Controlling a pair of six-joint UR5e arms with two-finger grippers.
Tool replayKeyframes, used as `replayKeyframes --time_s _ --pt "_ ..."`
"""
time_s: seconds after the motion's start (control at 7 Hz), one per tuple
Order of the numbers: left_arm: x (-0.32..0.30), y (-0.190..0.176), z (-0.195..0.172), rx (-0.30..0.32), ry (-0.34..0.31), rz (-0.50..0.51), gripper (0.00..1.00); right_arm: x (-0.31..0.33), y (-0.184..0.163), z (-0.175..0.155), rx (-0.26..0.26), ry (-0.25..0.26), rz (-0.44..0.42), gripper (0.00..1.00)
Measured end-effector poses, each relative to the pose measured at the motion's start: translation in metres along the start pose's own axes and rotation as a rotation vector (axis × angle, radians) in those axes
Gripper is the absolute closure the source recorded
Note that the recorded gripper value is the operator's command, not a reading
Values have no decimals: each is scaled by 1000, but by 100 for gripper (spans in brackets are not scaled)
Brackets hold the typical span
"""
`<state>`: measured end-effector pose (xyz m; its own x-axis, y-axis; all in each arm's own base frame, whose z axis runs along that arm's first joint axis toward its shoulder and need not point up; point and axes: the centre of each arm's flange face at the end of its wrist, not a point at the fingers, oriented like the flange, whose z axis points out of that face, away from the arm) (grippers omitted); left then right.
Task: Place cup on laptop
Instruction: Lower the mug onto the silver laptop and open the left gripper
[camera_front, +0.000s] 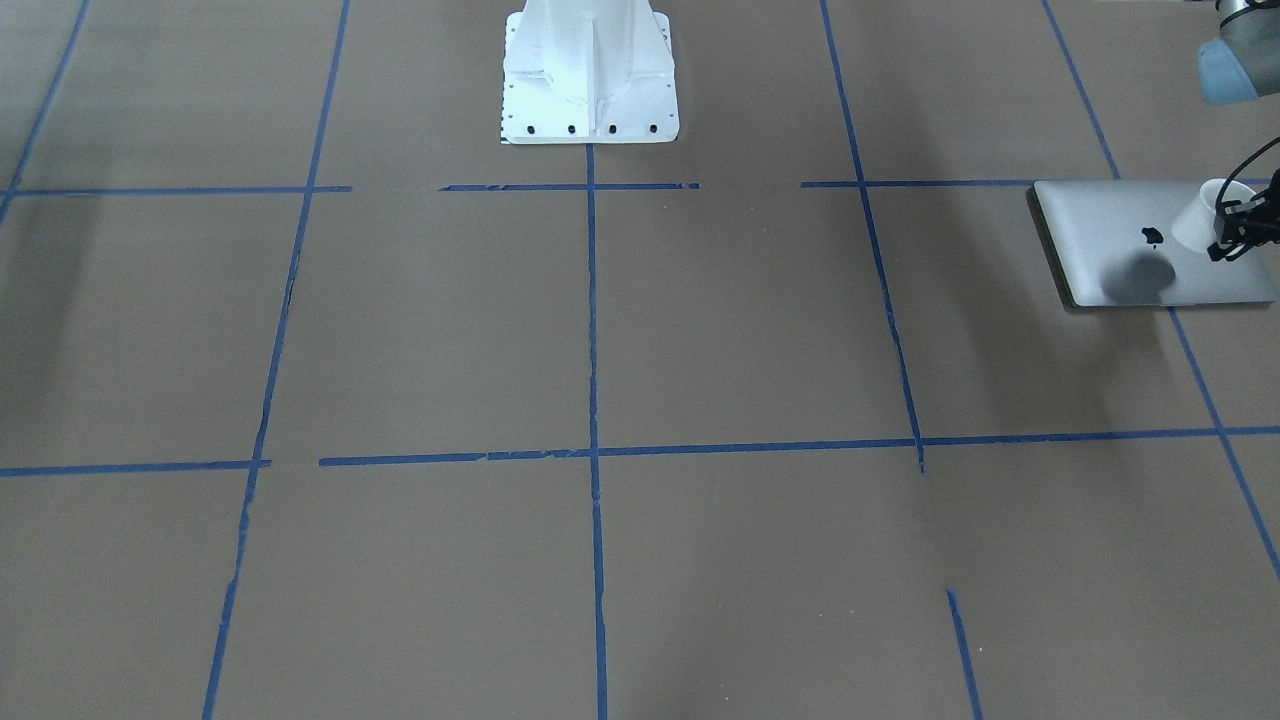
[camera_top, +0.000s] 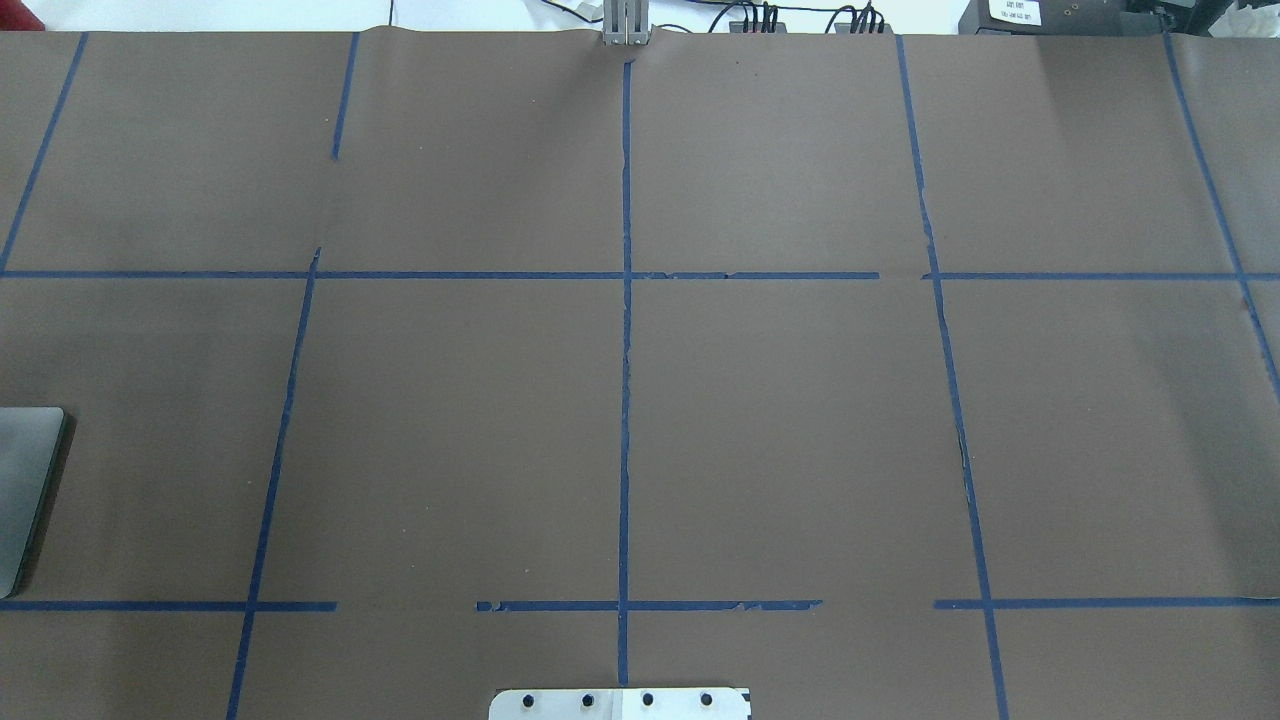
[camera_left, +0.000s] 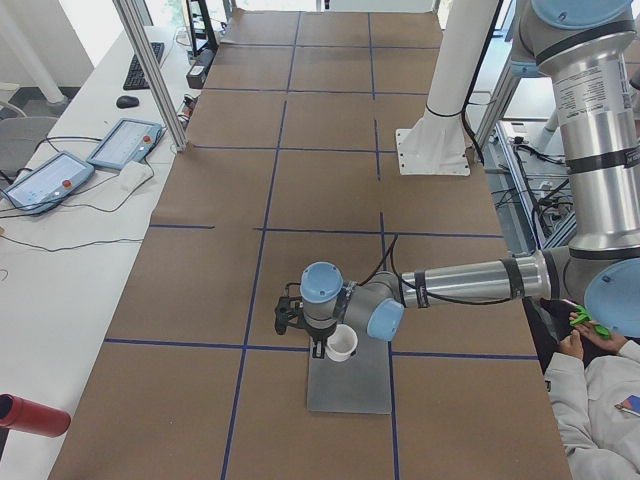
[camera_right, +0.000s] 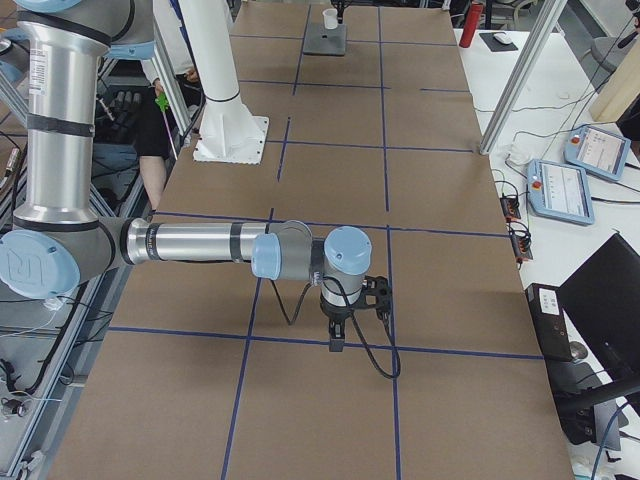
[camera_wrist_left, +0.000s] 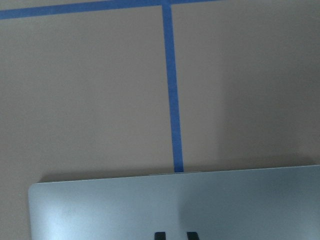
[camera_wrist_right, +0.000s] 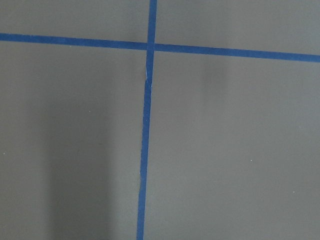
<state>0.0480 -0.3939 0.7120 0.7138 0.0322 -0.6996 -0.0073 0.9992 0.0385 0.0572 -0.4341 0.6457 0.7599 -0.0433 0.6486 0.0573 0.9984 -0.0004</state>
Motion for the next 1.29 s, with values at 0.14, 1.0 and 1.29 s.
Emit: replayKeyframes --time_s 0.14,1.0,1.29 --pt "6 2 10 -18 2 -5 100 0 0 0 0 0 0 0" --pt "13 13 38 -83 -6 16 14 0 0 0 0 0 0 0" --pt "14 11 37 -81 -4 23 1 0 0 0 0 0 0 0"
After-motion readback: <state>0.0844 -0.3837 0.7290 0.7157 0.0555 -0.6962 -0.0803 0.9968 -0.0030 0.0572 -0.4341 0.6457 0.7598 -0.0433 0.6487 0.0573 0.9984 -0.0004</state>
